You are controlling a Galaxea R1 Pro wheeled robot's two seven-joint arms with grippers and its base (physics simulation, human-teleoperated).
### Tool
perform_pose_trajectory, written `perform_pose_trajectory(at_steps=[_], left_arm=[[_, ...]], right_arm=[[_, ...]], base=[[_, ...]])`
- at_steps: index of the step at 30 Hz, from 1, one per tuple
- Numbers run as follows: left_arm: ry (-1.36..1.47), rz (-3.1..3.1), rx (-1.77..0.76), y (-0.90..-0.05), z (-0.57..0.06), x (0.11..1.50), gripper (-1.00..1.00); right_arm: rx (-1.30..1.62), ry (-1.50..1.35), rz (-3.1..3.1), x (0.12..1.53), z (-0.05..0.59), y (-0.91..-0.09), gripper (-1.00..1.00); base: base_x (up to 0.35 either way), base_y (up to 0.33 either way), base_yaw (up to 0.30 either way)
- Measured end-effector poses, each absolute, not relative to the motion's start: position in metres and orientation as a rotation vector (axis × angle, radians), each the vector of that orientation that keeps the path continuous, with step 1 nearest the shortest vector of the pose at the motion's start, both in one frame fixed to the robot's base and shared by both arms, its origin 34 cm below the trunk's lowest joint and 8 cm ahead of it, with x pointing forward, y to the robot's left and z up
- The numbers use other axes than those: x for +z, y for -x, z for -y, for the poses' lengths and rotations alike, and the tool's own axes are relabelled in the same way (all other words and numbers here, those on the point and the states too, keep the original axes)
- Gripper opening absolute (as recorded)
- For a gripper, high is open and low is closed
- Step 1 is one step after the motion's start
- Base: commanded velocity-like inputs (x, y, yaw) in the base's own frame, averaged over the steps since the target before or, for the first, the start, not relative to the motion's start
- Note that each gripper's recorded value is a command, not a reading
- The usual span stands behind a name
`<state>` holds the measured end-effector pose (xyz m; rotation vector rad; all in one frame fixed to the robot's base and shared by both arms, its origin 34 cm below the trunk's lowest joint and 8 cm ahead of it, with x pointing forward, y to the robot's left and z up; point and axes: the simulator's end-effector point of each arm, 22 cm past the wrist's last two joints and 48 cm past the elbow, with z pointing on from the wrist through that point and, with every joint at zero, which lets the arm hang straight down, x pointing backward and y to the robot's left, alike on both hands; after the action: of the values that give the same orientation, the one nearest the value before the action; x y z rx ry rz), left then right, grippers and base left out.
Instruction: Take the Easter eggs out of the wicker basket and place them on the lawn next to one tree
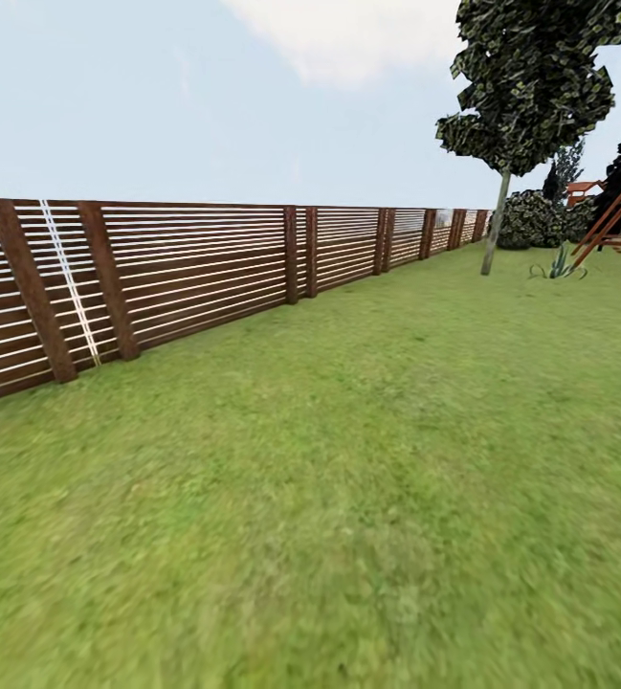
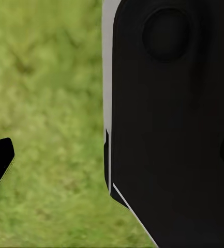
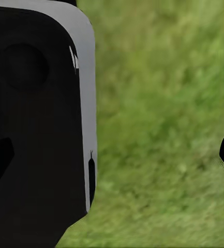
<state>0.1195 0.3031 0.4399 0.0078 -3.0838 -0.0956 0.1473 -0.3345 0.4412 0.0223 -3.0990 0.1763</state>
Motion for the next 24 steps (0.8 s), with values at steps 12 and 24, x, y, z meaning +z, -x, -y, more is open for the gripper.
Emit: perform_pose_trajectory(at_steps=[12,24], left_arm=[[-0.008,3.084,-0.096,-0.1195,-0.3031,0.4399,1.00],[-0.008,3.084,-0.096,-0.1195,-0.3030,0.4399,1.00]], right_arm=[[0.176,-0.020,3.099,0.4412,0.3345,-0.1474,1.00],[0.176,-0.021,3.099,0.4412,0.3345,-0.1473,1.00]], base=[[0.335,0.000,0.000],[0.335,0.000,0.000]])
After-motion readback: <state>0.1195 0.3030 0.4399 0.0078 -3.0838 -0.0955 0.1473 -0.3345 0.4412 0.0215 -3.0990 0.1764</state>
